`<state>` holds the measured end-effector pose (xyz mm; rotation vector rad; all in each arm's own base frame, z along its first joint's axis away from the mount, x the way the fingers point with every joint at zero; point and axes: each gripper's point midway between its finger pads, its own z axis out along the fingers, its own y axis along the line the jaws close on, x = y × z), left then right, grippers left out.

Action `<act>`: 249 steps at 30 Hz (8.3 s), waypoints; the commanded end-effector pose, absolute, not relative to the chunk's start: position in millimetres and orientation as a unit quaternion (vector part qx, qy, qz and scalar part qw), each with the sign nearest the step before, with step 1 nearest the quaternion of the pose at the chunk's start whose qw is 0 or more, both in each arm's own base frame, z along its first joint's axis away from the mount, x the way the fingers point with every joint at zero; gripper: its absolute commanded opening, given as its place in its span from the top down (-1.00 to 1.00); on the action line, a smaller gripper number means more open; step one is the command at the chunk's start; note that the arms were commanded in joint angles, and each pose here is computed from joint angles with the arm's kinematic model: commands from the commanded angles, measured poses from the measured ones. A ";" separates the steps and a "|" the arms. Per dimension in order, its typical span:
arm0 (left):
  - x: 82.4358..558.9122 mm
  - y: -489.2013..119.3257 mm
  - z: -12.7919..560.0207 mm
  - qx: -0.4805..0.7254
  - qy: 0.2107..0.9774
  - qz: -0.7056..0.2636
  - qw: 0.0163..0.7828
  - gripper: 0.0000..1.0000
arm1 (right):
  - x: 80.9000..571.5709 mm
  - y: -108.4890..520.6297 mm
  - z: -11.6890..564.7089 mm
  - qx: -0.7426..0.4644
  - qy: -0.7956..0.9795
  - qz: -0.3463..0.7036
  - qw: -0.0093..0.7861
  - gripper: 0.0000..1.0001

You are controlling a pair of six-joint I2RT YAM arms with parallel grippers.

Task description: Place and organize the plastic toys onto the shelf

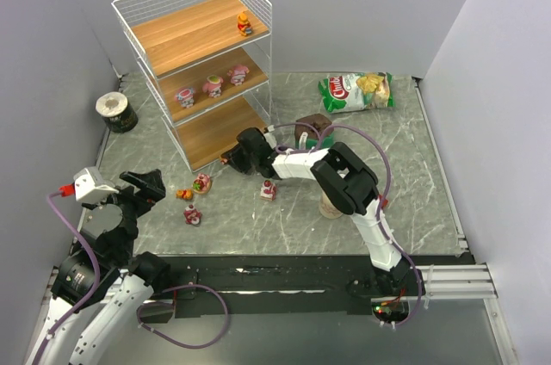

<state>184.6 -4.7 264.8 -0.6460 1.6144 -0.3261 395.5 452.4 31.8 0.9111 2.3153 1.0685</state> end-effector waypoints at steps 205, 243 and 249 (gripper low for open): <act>238.9 -60.2 190.8 -0.293 0.814 -0.109 0.490 -0.94 | 294.3 328.0 311.5 -0.181 0.751 0.329 0.543 -0.05; 283.6 -16.3 26.6 -0.549 0.785 -0.151 0.245 0.01 | 312.1 238.5 274.0 -0.069 0.785 0.281 0.547 -0.07; 284.2 -16.9 24.3 -0.546 0.790 -0.148 0.236 0.47 | 311.5 234.4 274.7 -0.065 0.784 0.279 0.551 -0.07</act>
